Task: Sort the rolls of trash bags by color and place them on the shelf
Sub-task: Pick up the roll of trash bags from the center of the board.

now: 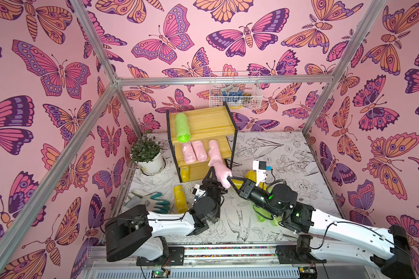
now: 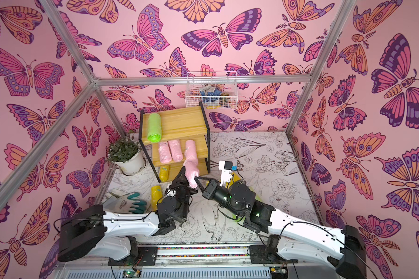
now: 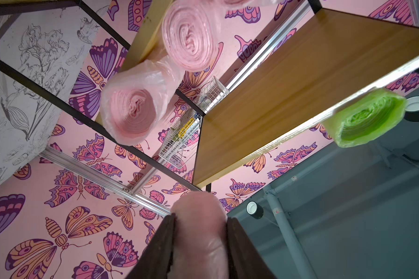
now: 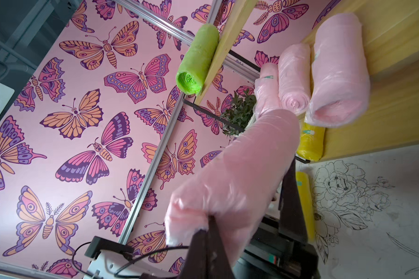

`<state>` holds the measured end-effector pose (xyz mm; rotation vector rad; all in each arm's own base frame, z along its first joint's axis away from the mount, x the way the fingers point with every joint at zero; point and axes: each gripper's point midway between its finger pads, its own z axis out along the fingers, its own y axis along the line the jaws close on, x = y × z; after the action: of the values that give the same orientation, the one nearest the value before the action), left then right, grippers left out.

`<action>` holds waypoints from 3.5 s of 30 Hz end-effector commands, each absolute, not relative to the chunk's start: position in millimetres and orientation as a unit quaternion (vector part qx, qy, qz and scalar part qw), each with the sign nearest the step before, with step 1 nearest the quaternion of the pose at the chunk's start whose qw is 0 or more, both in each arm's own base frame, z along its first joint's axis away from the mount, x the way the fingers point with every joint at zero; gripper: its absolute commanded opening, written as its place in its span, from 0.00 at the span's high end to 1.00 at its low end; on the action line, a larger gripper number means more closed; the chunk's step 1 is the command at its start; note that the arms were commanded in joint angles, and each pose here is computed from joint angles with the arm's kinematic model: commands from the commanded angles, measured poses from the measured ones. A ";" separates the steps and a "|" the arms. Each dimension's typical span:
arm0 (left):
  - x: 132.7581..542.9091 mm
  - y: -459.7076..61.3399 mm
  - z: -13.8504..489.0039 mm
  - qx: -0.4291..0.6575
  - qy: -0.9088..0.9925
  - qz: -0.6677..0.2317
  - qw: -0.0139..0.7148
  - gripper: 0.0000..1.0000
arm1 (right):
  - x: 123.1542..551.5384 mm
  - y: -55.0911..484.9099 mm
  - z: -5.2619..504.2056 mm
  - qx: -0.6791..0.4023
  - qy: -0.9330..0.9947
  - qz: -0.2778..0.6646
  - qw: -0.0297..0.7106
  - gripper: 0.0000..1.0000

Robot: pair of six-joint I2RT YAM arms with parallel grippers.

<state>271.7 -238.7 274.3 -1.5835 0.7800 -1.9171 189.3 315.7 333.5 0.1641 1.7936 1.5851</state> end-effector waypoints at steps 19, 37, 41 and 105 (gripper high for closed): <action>231.9 -163.7 311.4 -0.532 0.395 -0.690 0.289 1.00 | 175.4 338.3 267.3 0.011 0.799 0.533 0.280 0.36; 230.3 -158.1 307.1 -0.524 0.415 -0.674 0.314 1.00 | 154.0 325.4 318.1 -0.015 0.766 0.576 0.284 0.25; 230.2 -158.6 307.4 -0.520 0.422 -0.670 0.320 1.00 | 151.3 336.3 339.3 -0.021 0.748 0.599 0.284 0.24; 219.8 -150.1 260.2 -0.537 0.469 -0.636 0.294 0.08 | 200.2 378.8 306.4 0.008 0.787 0.483 0.384 1.00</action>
<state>226.0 -153.5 277.5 -1.3854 1.1965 -1.6960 189.6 398.7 295.8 0.0205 2.0959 1.2993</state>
